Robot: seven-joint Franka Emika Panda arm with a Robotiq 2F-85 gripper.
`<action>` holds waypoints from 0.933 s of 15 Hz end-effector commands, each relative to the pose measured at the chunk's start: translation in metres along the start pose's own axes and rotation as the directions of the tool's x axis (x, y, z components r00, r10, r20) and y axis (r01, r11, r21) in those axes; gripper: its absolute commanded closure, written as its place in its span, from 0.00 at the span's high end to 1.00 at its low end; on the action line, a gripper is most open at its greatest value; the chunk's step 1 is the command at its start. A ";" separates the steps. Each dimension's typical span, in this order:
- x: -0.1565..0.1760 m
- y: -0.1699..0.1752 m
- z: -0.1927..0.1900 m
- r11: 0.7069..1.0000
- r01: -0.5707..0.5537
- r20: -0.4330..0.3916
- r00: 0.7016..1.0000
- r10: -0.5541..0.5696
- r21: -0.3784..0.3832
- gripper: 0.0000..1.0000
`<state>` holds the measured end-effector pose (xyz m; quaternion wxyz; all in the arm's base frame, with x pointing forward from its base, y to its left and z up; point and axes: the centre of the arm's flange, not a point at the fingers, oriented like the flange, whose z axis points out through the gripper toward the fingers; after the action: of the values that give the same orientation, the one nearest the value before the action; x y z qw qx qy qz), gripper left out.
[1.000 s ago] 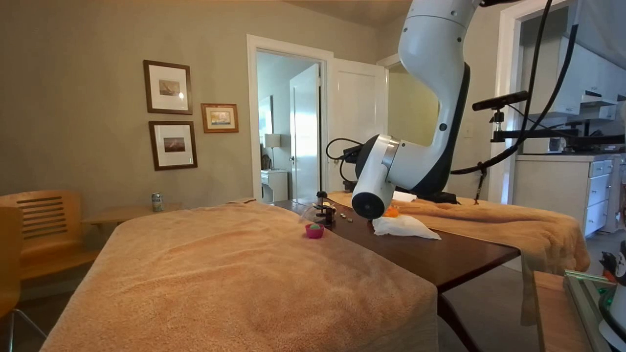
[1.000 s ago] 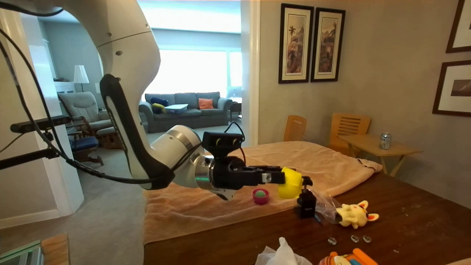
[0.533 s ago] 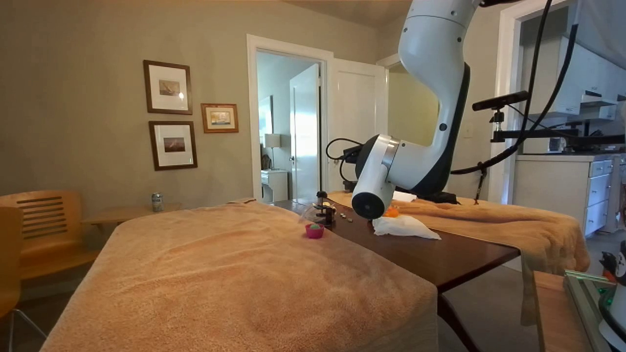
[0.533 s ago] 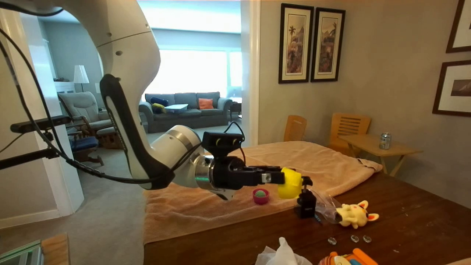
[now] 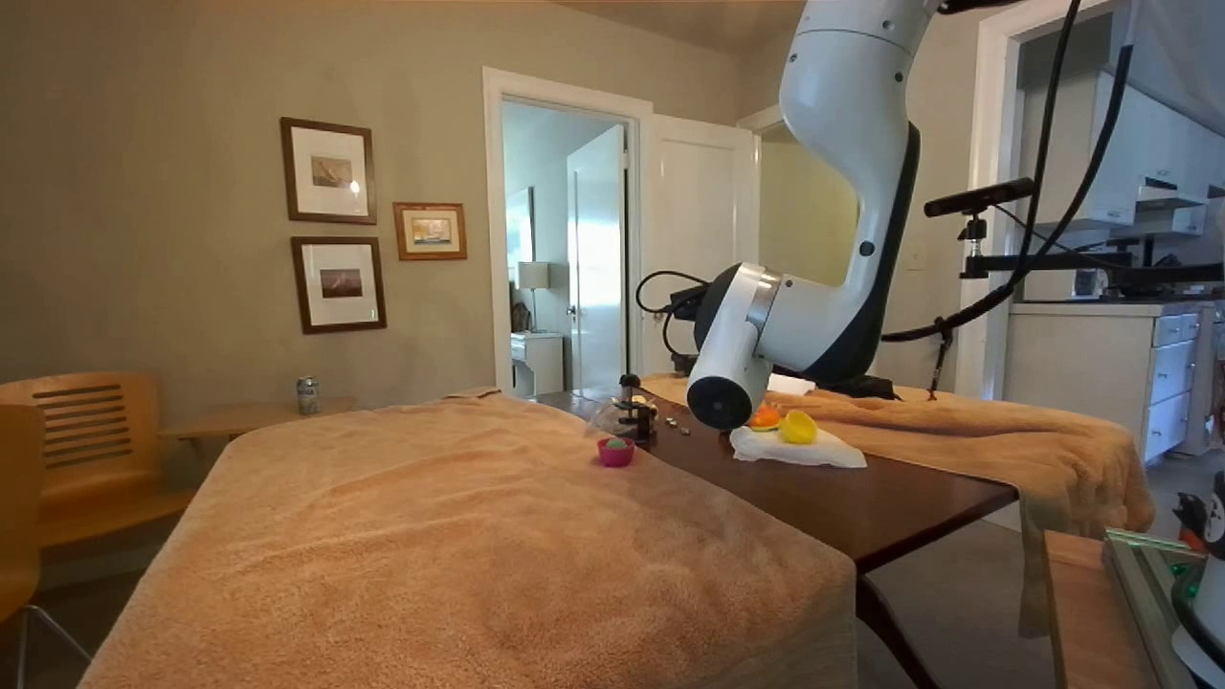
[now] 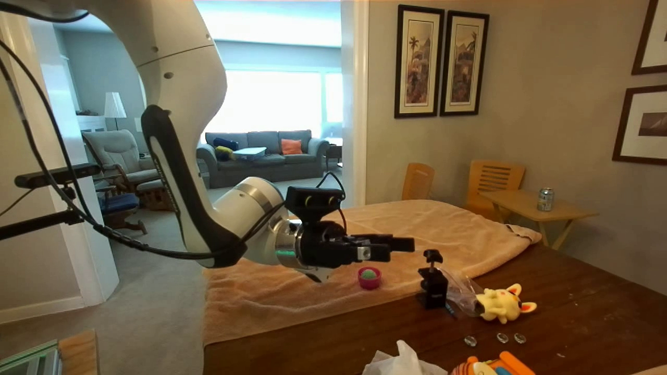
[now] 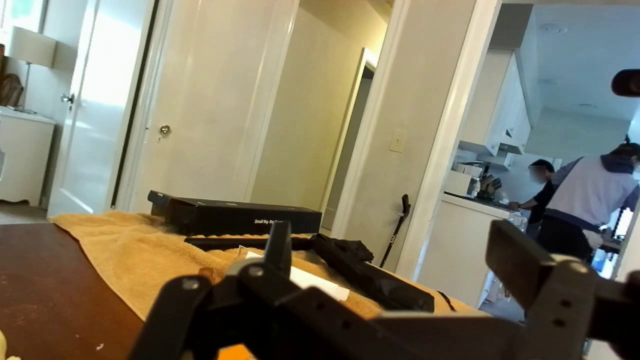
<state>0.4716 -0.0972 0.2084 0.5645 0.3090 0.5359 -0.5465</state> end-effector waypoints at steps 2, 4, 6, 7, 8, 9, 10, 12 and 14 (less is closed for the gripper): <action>0.000 0.000 0.000 1.000 0.000 -0.001 1.000 0.000 0.000 1.00; 0.000 0.000 0.000 1.000 0.000 -0.001 1.000 0.000 0.000 1.00; 0.000 0.000 0.000 1.000 0.000 -0.001 1.000 0.000 0.001 1.00; 0.000 0.000 0.000 1.000 0.000 -0.001 1.000 0.000 0.001 1.00; 0.000 0.000 0.000 1.000 0.000 -0.001 1.000 0.000 0.001 1.00; 0.000 0.000 0.000 1.000 0.000 -0.001 1.000 0.000 0.001 1.00; -0.001 -0.003 0.002 1.000 -0.010 -0.029 1.000 0.010 -0.007 1.00; -0.006 -0.015 0.013 0.998 -0.045 -0.080 0.996 0.048 0.040 1.00; -0.008 -0.035 0.032 0.990 -0.091 -0.156 0.982 0.108 0.112 1.00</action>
<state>0.4675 -0.1087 0.2088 0.5512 0.3413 0.5380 -0.5388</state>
